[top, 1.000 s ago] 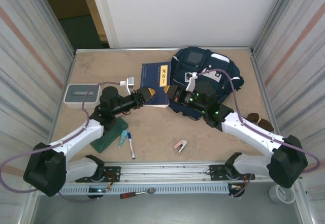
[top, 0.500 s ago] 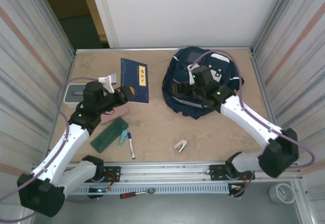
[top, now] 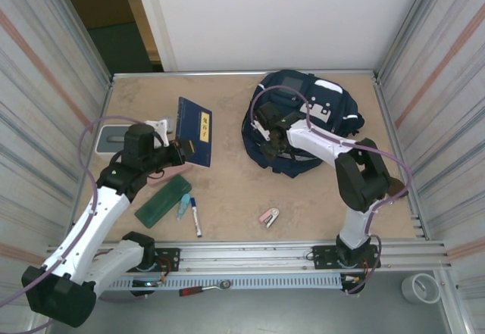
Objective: Pack the student bag
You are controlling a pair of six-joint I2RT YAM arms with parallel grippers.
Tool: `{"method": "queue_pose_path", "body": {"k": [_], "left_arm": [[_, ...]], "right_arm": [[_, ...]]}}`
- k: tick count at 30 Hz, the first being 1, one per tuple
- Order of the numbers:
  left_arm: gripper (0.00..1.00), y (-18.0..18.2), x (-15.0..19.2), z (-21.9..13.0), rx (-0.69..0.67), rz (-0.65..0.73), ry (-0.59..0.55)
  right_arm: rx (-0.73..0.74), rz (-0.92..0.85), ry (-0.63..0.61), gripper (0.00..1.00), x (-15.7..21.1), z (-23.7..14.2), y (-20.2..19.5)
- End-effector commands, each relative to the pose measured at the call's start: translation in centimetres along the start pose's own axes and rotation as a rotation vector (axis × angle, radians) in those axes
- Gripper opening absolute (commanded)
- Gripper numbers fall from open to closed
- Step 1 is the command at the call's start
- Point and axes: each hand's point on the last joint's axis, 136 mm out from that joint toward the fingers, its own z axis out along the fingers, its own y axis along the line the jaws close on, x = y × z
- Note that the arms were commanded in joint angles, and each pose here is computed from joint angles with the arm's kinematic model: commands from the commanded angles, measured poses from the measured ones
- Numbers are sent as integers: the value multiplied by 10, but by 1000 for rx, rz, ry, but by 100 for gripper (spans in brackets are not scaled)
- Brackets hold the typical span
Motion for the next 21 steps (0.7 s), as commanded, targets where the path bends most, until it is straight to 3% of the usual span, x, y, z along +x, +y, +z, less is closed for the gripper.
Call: {"method": "queue_pose_path", "body": {"k": [1,5,11,16,21], "left_arm": [[0,-8,-3,-4,42,28,-14],[0,-10,1,-2,61,15,-4],[0,-7,6,0,67,2,5],[0,-38,9,8,263,-35,44],[0,-77,17,33,413,-89,150]], "right_arm": [[62,-82,55,41,0,0,-7],[203,-122,33,20,-14,-21,-27],[496,-141,-117,2,-47,-90,-67],[681,-79,-268,0,-69,-154,-107],[677,8,-432,0,-86,-201,-126]]}}
